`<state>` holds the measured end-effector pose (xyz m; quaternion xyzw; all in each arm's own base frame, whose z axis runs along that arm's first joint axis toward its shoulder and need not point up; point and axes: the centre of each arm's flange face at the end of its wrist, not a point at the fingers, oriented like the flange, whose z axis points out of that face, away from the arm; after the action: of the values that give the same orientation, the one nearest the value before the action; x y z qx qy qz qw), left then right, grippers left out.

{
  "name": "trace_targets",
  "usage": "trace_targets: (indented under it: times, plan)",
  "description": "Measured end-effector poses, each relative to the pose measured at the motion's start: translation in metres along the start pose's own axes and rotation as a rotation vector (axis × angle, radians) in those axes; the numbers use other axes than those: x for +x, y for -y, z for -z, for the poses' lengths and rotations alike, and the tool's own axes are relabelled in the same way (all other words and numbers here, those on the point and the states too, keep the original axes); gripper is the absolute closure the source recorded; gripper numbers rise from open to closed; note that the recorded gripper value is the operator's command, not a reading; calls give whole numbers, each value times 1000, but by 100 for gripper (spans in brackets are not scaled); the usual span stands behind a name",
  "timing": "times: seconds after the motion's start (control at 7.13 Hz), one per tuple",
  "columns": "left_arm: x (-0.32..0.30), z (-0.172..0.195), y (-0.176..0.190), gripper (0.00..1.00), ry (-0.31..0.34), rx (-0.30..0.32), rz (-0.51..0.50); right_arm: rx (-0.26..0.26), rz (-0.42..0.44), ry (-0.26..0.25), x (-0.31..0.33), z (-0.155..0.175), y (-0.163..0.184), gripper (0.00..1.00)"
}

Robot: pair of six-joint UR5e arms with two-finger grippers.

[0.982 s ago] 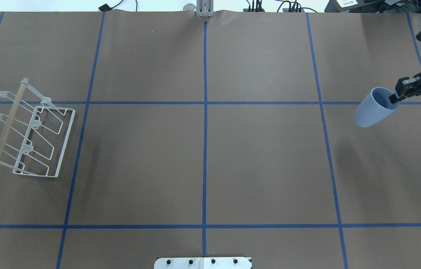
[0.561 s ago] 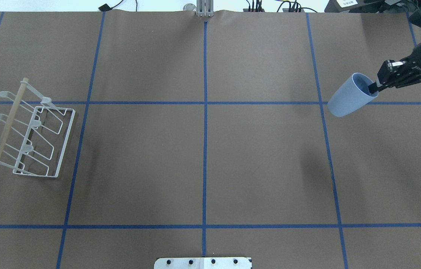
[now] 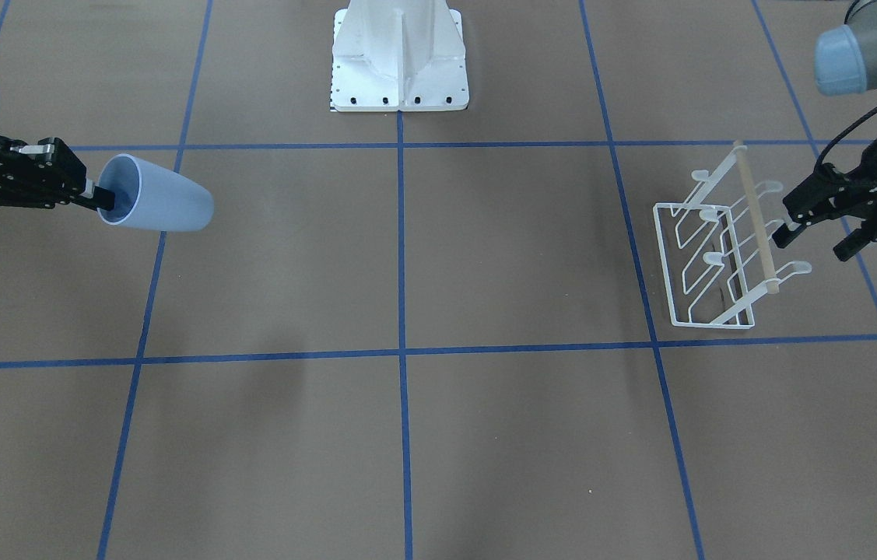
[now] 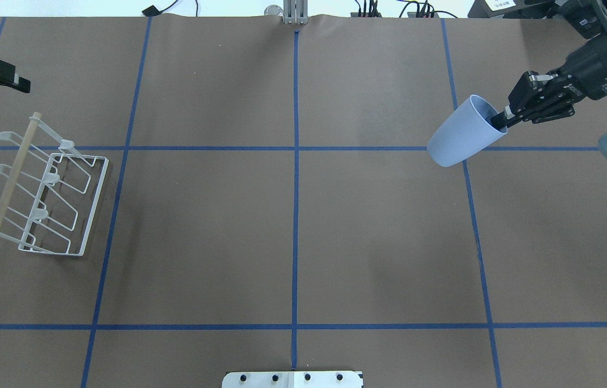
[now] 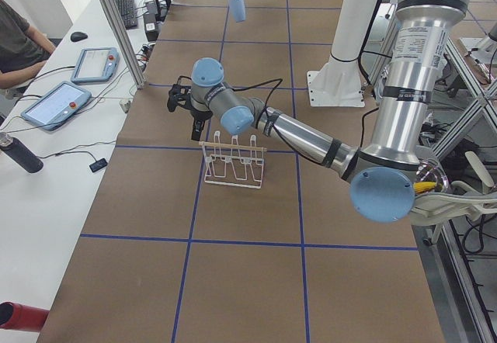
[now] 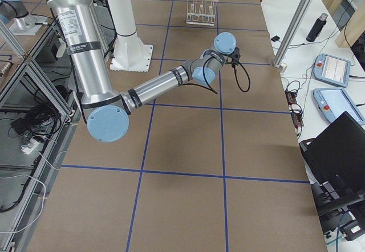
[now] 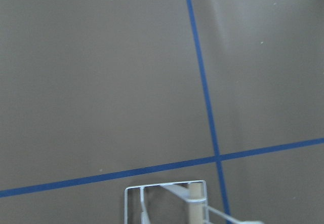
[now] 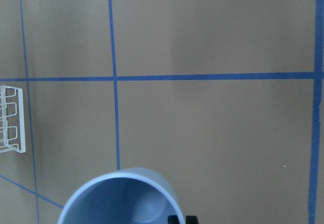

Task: Hang cup on cup holder
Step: 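Carry the cup toward the table center with the right gripper while the left gripper approaches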

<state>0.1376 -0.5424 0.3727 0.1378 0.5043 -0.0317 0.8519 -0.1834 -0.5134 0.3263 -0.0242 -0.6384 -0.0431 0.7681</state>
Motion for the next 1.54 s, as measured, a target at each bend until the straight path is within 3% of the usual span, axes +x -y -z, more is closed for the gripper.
trace_targets:
  times: [0.28,0.56,0.84,0.98,1.26,1.54]
  plan:
    - [44,-7,6,2,-45,-4,49,-57,115,70,-11,-4,-13,100]
    - [82,-18,8,2,-77,-18,74,-64,275,128,-3,-11,-21,100]
    - [110,-25,10,2,-103,-29,94,-88,328,158,1,-19,-26,100]
    - [123,-26,9,2,-114,-35,110,-107,297,166,-4,-21,-27,100]
    - [137,-29,8,2,-127,-42,123,-115,111,172,-41,-19,-18,100]
    - [159,-32,6,2,-144,-44,145,-49,-67,180,-76,-21,-8,100]
